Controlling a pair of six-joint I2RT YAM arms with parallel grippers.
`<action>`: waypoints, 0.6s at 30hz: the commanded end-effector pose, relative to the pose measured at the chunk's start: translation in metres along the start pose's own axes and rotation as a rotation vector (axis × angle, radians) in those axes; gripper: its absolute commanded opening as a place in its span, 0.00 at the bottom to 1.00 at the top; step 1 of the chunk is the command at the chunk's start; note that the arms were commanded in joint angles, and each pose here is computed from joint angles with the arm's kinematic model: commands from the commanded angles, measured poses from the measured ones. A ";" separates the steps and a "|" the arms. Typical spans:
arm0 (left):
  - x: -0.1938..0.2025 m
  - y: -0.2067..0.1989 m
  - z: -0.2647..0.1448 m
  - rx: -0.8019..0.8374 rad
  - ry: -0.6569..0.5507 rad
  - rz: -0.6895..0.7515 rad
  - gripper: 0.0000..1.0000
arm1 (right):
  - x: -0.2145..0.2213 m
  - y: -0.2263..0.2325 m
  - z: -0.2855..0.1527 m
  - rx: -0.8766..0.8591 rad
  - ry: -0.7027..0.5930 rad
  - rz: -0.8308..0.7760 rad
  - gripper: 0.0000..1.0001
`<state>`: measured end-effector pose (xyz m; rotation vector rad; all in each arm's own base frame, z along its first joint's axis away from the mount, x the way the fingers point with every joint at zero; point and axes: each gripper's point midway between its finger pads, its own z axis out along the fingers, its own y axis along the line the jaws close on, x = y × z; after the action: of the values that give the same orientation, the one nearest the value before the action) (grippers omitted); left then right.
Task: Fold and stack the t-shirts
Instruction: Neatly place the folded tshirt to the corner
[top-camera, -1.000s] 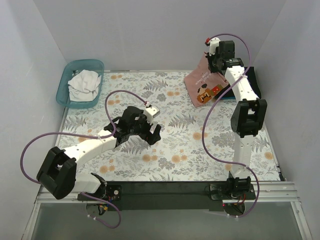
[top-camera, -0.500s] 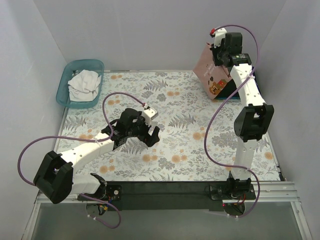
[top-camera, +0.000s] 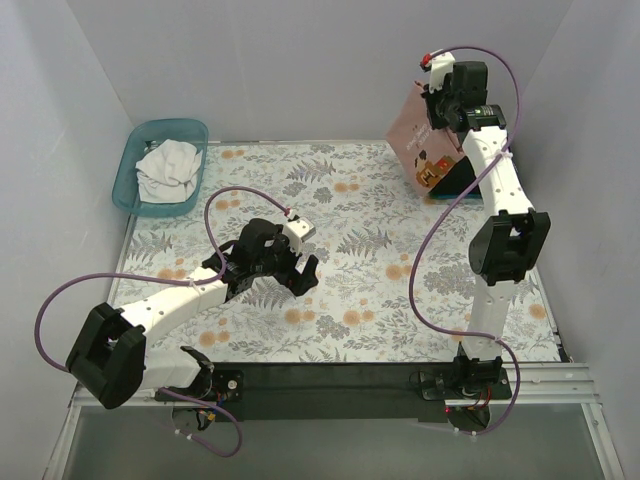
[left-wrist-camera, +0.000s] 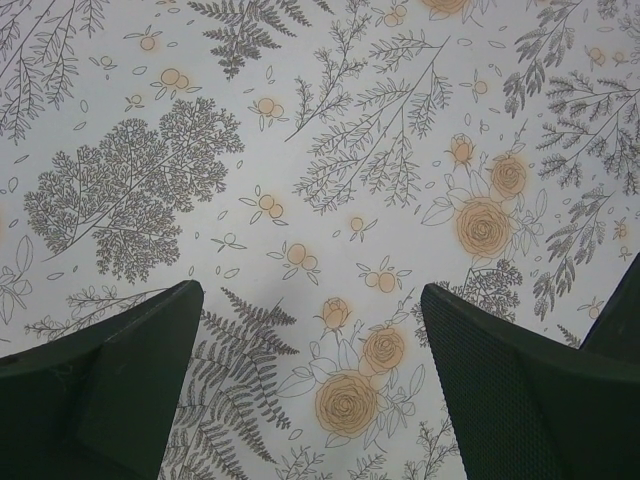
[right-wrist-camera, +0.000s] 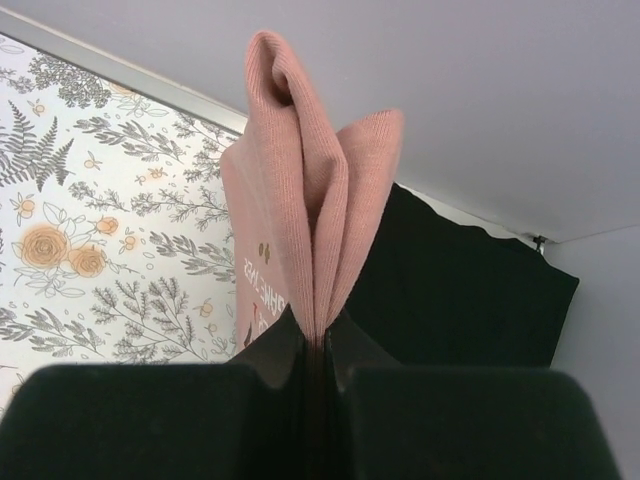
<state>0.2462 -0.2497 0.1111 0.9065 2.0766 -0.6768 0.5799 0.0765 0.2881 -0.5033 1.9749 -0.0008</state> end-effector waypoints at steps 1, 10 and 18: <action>-0.011 -0.003 -0.005 0.015 -0.042 0.011 0.91 | -0.067 -0.022 -0.051 0.064 -0.177 -0.056 0.01; -0.010 -0.005 -0.003 0.028 -0.033 0.004 0.92 | -0.059 -0.038 -0.050 0.081 -0.162 -0.065 0.01; -0.006 -0.003 -0.001 0.021 -0.017 -0.001 0.96 | -0.045 -0.062 -0.042 0.100 -0.146 -0.090 0.01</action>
<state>0.2436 -0.2516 0.1112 0.9157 2.0757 -0.6973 0.5789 0.0376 0.2983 -0.5091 1.9643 -0.0621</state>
